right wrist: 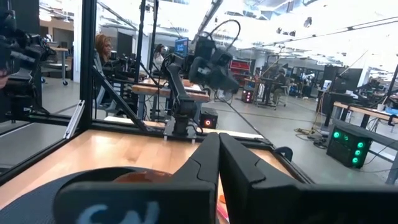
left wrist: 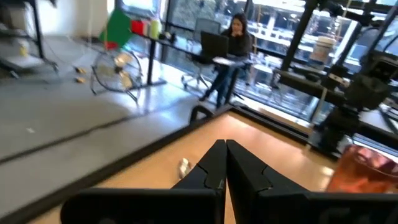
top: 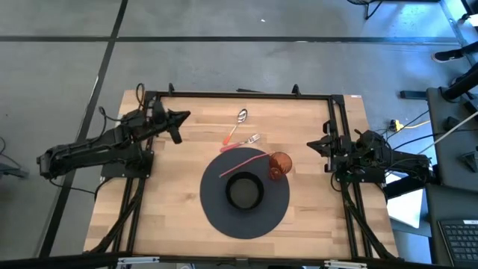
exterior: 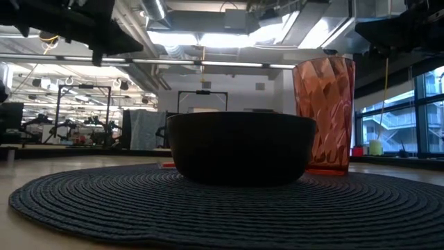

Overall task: Pick & Place Utensil
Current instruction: Put the orange drinking straw into the orange cup

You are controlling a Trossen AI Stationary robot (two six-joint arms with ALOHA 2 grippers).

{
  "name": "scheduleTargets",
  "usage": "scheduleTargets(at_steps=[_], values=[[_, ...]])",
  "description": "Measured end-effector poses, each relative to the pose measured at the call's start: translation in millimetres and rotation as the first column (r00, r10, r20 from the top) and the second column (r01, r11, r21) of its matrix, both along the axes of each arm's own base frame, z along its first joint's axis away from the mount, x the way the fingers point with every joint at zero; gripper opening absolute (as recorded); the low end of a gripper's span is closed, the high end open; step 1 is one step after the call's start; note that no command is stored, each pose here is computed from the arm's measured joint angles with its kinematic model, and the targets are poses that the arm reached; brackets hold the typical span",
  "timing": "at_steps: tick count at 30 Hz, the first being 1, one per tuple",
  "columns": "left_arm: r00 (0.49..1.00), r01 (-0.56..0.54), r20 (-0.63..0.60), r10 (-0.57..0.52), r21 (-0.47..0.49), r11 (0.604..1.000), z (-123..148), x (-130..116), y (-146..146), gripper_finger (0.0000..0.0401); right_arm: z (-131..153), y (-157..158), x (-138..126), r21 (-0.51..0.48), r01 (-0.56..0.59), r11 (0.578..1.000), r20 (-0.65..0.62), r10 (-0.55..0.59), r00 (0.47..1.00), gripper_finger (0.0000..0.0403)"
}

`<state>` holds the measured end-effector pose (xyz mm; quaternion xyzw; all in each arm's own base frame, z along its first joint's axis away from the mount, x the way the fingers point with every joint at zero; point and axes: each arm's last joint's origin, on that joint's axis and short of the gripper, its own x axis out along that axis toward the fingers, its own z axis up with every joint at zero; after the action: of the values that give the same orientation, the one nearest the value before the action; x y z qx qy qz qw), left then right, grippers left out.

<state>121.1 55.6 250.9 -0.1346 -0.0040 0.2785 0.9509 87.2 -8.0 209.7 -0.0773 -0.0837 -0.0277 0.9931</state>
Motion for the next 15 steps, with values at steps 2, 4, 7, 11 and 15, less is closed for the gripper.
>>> scheduleTargets(at_steps=[2,4,7,11,15], values=[[1.000,0.028,-0.005,-0.028,-0.023,0.999,-2,8,3,0.0004,1,0,0,-0.001,0.000,1.000,0.011,0.000,1.000,0.0012],[0.999,0.043,-0.018,-0.044,-0.042,0.998,-2,18,5,0.0004,2,0,0,-0.002,0.000,1.000,0.017,0.000,1.000,0.0012],[0.996,0.053,-0.067,-0.058,-0.075,0.996,1,36,9,0.0004,3,0,-1,-0.003,0.000,1.000,0.029,0.000,1.000,0.0012],[0.980,0.130,-0.138,-0.142,-0.090,0.987,9,69,10,0.0004,4,0,-1,0.000,-0.001,1.000,0.037,0.001,0.999,0.0012],[0.954,0.206,-0.200,-0.223,-0.102,0.973,19,108,8,0.0004,4,0,-1,0.004,-0.002,1.000,0.039,0.002,0.999,0.0012]])
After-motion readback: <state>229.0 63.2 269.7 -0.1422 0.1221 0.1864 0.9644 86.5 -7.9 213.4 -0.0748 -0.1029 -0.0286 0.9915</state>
